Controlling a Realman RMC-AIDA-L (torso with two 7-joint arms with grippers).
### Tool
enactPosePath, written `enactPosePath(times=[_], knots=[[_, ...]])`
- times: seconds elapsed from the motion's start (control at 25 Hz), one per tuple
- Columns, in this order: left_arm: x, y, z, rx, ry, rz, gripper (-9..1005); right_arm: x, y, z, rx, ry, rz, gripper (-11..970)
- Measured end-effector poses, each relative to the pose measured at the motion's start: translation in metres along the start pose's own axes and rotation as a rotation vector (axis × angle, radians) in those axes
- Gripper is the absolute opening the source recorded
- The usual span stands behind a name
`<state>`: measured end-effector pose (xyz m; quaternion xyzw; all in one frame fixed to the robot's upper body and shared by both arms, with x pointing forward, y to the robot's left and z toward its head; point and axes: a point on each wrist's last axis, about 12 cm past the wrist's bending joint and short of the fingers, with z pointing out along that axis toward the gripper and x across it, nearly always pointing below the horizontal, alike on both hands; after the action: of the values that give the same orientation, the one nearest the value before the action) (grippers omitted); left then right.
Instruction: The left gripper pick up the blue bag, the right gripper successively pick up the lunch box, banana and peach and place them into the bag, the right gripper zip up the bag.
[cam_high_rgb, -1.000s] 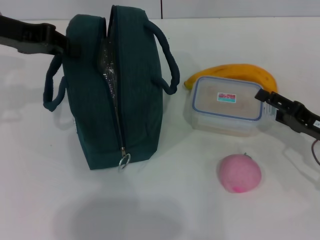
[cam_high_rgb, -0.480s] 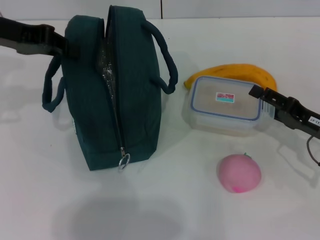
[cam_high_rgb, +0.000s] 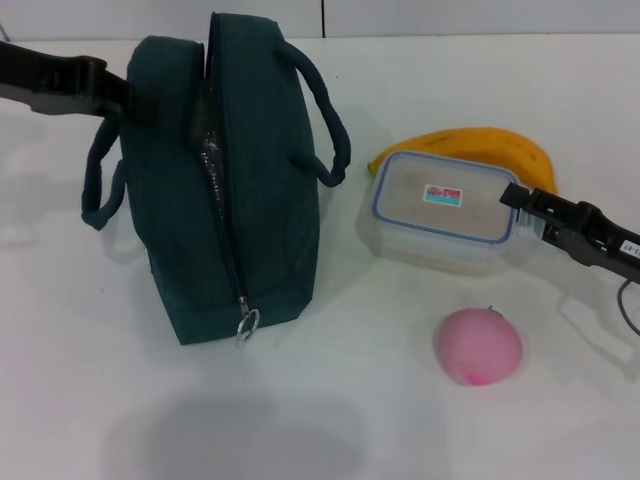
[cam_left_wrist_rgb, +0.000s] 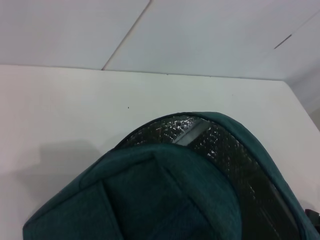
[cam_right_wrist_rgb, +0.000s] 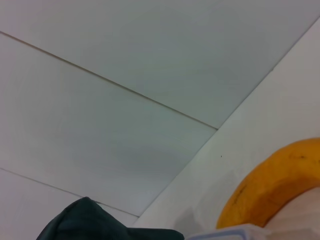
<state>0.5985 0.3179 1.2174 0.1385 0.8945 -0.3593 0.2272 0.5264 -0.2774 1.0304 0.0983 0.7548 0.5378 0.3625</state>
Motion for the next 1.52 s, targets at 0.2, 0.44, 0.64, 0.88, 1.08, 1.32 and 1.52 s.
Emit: enactPosePath(times=[0.2,0.44,0.64,0.88,1.08,1.32,1.52], knots=[[0.001,0.001,-0.001,-0.002,0.0,0.0,41,0.001,0.001,0.0,-0.006,0.003,0.003,488],[0.002,0.001,-0.001,-0.002,0.001,-0.001,41,0.003,0.002,-0.002,-0.023,0.005,0.015,295],[0.002,0.002,-0.001,-0.002,0.002,-0.002,41,0.006,0.005,-0.002,-0.05,0.011,0.034,195],[0.002,0.001,-0.001,-0.002,0.002,-0.002,41,0.008,0.007,-0.004,-0.078,0.01,0.057,135],[0.002,0.002,-0.001,-0.003,0.001,0.002,41,0.009,0.008,-0.005,-0.088,0.01,0.07,103],[0.002,0.002,-0.002,-0.005,0.0,0.006,41,0.009,0.011,-0.007,-0.119,0.009,0.101,98],[0.001,0.002,-0.002,-0.005,-0.002,0.011,41,0.007,0.014,-0.008,-0.148,-0.018,0.132,98]])
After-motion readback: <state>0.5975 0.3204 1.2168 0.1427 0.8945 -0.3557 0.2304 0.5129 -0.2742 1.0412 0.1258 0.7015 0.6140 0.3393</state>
